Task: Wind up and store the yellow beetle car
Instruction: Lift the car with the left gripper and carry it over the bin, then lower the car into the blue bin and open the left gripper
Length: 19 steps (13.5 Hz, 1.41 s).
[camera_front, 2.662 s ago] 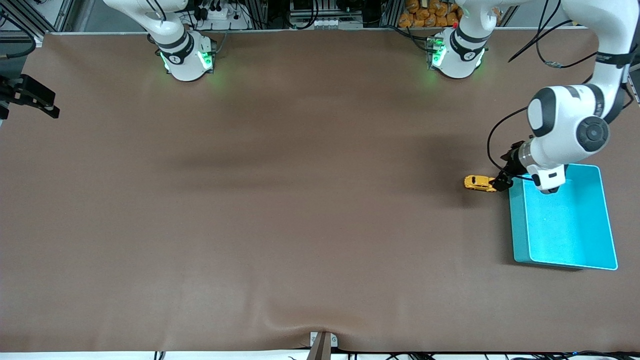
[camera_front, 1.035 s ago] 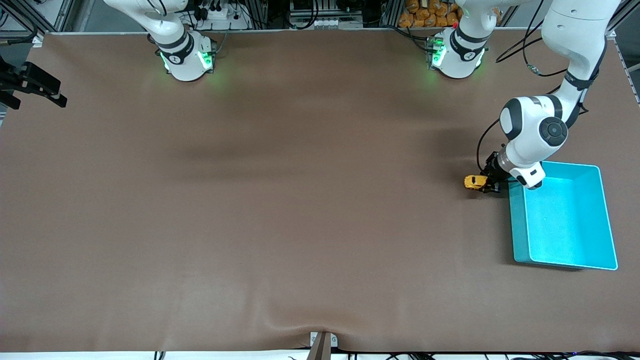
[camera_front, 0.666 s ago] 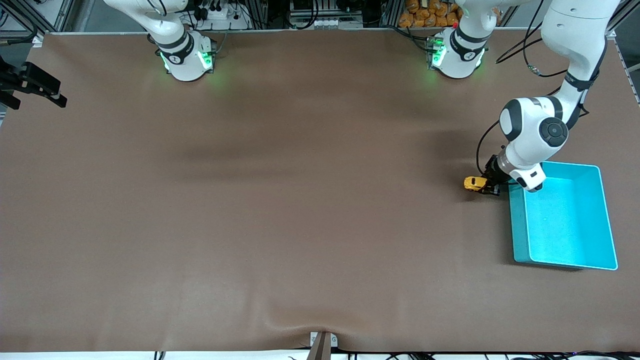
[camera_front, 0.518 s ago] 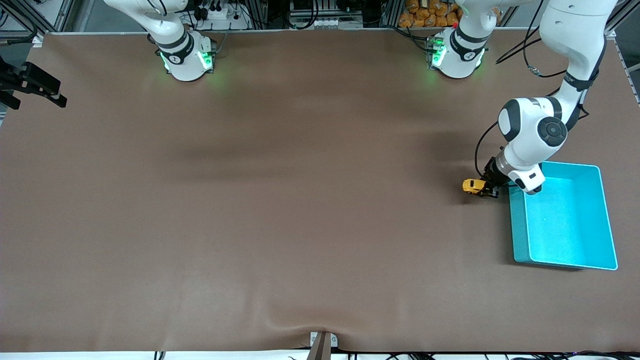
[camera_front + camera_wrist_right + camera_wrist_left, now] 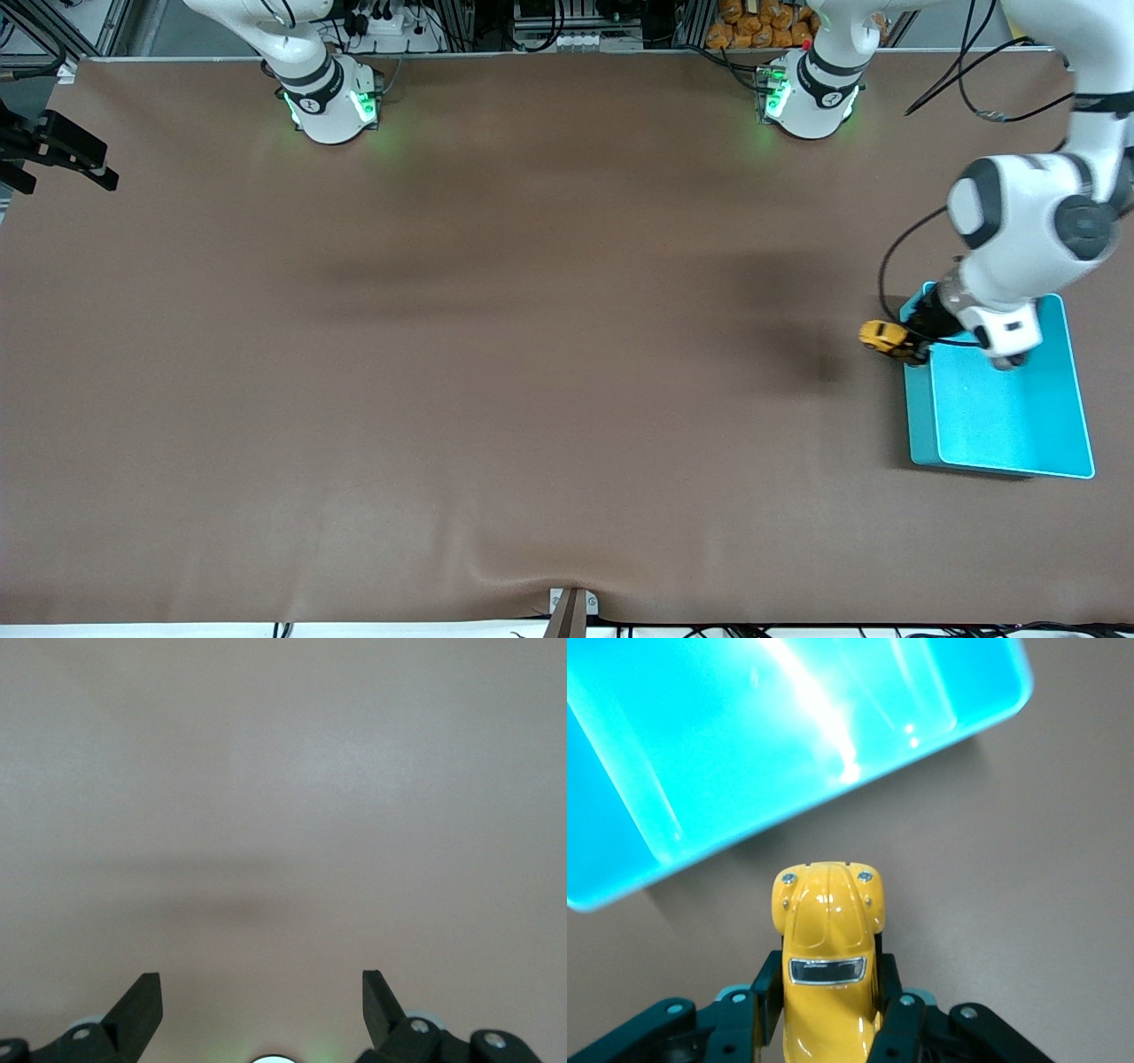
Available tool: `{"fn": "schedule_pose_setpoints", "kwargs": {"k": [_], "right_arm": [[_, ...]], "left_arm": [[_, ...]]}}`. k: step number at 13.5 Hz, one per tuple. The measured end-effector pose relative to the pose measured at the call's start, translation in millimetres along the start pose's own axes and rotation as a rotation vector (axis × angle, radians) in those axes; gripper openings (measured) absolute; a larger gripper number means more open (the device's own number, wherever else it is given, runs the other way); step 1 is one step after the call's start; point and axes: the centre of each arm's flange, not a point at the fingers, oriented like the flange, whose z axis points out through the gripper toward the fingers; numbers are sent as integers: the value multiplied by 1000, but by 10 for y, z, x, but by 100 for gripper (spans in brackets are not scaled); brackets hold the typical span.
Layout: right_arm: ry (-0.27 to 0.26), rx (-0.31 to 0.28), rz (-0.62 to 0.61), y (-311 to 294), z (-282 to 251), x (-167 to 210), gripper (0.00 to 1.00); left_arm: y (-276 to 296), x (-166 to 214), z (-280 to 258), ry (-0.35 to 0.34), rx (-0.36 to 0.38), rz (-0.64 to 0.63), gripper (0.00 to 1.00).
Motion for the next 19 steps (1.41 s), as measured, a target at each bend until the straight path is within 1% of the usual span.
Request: {"fn": "schedule_pose_setpoints", "kwargs": {"k": [2,4,6,8,10,15,17,19], "right_arm": [[0,0,0,2,0,0,100],[0,0,1,4,0,0,100],[0,0,1,5,1,0,100],[0,0,1,6,1,0,100],[-1,0,2,8,3,0,100],[-1,0,2,12,6,0,100],[-1,0,2,13,7,0,100],[-1,0,3,16,7,-1,100]], "left_arm": [[-85,346,-222,-3,6,78,45],[-225,731,-304,1,4,169,45],[-379,1120,-268,9,0,276,45],[-482,1409,-137,5,5,378,45],[-536,1564,53,-8,24,484,45],[-698,1739,605,-72,71,704,45],[-750,1795,776,-78,84,766,45],[-787,1849,895,-68,82,815,45]]}}
